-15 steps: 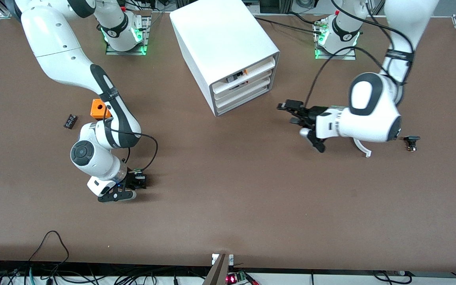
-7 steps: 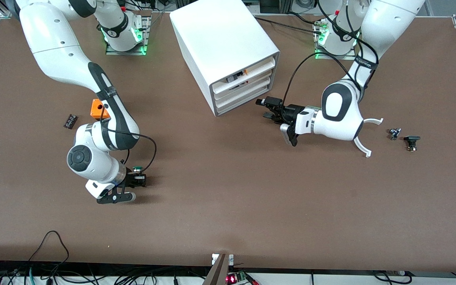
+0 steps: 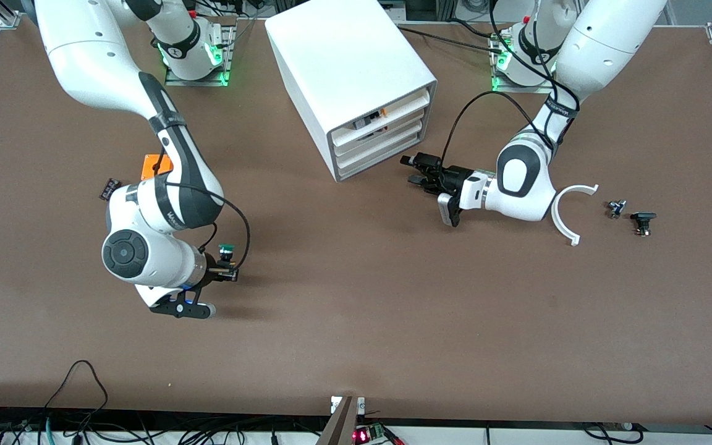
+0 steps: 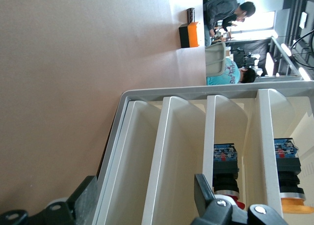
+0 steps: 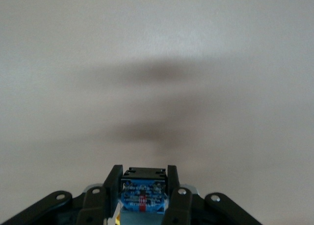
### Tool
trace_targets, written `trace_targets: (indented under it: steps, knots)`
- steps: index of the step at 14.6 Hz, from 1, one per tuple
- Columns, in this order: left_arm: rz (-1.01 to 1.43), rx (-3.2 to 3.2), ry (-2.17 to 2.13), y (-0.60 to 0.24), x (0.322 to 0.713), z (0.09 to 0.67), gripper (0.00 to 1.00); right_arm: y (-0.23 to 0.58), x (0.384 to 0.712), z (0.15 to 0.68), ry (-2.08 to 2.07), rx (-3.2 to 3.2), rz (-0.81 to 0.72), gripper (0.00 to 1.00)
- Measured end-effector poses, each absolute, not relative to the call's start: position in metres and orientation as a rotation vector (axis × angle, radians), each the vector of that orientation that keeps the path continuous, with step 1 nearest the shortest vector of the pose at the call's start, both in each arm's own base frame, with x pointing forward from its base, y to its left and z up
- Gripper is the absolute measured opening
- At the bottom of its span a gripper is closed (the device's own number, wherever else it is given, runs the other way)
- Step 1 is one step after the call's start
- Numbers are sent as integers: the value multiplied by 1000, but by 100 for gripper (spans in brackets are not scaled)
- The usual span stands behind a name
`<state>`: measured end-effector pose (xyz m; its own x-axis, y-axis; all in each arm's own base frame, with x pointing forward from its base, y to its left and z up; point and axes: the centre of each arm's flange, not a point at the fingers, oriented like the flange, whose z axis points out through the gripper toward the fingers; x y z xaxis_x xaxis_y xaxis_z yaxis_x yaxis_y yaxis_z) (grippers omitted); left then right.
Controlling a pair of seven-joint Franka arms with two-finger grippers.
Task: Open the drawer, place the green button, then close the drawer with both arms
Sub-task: 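Pull the drawer open with the left gripper while the right gripper carries the button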
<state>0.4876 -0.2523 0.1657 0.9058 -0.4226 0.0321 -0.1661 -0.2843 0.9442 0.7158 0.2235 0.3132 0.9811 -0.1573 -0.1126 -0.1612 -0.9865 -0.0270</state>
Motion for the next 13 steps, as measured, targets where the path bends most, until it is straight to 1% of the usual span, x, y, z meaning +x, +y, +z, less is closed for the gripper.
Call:
trace_targets:
  steps: [1,2,3,5,6,7,8,13]
  knots:
    - [-253,1846,-430,-253,483,160,82,231,713,323,287,-3095,195,41]
    - [-249,1825,-420,-253,476,152,82,237,710,332,323,-3099,218,41]
    - [-258,1800,-407,-254,468,144,76,243,707,338,362,-3103,242,41]
    - [-294,1754,-387,-256,452,133,55,257,700,344,450,-3105,270,41]
    - [-318,1734,-379,-257,444,130,50,267,697,348,504,-3101,268,41]
    - [-339,1718,-373,-259,436,128,48,277,693,352,552,-3096,263,41]
    - [-358,1706,-366,-260,429,125,44,288,690,358,598,-3091,258,41]
    - [-421,1683,-325,-267,400,113,44,326,672,390,821,-3039,266,41]
